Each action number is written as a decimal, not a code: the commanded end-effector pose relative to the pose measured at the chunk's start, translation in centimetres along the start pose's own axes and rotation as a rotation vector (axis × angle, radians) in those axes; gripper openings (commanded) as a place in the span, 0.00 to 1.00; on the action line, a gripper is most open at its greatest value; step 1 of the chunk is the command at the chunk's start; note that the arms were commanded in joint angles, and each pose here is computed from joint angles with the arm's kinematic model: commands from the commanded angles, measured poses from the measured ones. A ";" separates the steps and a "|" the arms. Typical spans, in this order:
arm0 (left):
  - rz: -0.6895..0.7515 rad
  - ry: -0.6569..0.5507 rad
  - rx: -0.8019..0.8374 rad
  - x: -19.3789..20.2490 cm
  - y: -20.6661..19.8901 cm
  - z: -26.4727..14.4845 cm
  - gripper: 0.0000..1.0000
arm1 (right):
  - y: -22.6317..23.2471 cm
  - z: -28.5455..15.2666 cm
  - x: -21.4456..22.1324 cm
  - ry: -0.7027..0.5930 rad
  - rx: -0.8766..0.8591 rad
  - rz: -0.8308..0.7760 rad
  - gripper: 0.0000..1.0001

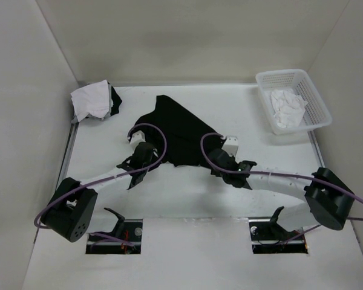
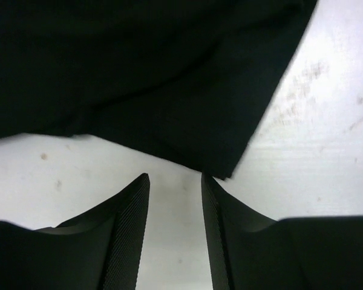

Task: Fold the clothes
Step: Flatten the tank top out

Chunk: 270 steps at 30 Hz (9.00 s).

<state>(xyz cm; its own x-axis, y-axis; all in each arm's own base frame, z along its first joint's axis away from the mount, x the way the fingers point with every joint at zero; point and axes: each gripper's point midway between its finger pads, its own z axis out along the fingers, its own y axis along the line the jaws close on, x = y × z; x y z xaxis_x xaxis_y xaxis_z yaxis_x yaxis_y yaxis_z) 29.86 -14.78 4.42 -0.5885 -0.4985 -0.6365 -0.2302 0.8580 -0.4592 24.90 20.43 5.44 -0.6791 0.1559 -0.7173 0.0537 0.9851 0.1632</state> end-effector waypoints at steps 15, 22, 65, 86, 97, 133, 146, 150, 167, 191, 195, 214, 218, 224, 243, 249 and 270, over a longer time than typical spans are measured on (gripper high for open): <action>-0.040 -0.008 0.101 0.0 -1.3 0.0 0.00 | 1.4 4.0 -2.6 -0.071 0.236 -0.301 0.40; -0.047 -0.004 0.103 -0.2 -0.8 0.0 0.00 | 0.6 4.6 -1.3 -0.041 0.270 -0.317 0.39; -0.197 -0.530 0.491 -20.6 -10.5 -22.3 0.00 | -4.6 -24.2 -22.2 -0.671 -0.282 0.367 0.00; -0.160 -0.895 0.618 -31.7 -13.2 -40.5 0.00 | 2.0 -42.6 -35.4 -1.014 -0.396 0.224 0.00; -0.164 -0.855 0.524 -35.4 -16.3 -33.5 0.00 | 3.1 -39.4 -40.2 -1.116 -0.247 0.127 0.00; -0.217 -0.711 0.425 -42.1 -16.8 -18.5 0.00 | 12.6 -25.8 -46.1 -0.849 -0.504 0.024 0.00; -0.174 -0.802 0.470 -52.2 -20.2 -17.0 0.00 | 7.8 -26.6 -57.1 -1.088 -0.557 0.129 0.00; -0.170 -0.832 0.481 -51.9 -19.9 -19.2 0.00 | 7.0 -30.3 -57.0 -1.139 -0.562 0.115 0.00; -0.192 -0.717 0.381 -28.9 -9.1 -20.1 0.00 | 3.3 -17.6 -25.9 -0.596 -0.443 0.126 0.00; -0.190 -0.499 0.250 -13.4 2.0 -27.5 0.00 | -1.4 -24.3 -0.3 0.010 -0.670 0.337 0.00; -0.214 -0.680 0.549 -22.6 -7.2 -33.6 0.00 | -2.0 -29.9 -13.7 -0.362 -0.591 0.237 0.00; -0.121 -0.779 0.495 -36.3 -17.5 -31.1 0.00 | 3.3 -40.9 -38.9 -1.044 -0.306 0.022 0.00; -0.197 -0.573 0.386 -34.9 -15.5 -17.8 0.00 | 9.2 -28.4 -37.6 -0.785 -0.419 -0.071 0.00; -0.246 -0.545 0.311 -38.9 -14.5 -10.0 0.00 | 10.6 -15.1 -42.7 -0.654 -0.425 -0.023 0.00; -0.133 -0.947 0.481 -51.3 -18.1 -25.9 0.00 | 6.0 -29.3 -52.3 -0.969 -0.449 0.021 0.00; -0.132 -0.897 0.383 -44.7 -14.5 -24.0 0.00 | 3.3 -23.0 -44.2 -0.804 -0.364 0.025 0.00; -0.223 -0.419 0.172 -10.1 5.4 -27.4 0.00 | -1.3 -22.4 8.2 0.311 -0.601 0.225 0.00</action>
<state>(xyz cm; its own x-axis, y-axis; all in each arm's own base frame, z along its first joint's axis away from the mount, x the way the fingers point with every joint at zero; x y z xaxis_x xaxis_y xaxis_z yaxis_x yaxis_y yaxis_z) 14.73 -2.90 26.82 -0.1282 -0.7028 -0.6997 -0.0527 0.7094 -0.7028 3.35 19.26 12.07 -0.8579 0.0804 -0.5075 -0.2976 0.7275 0.6183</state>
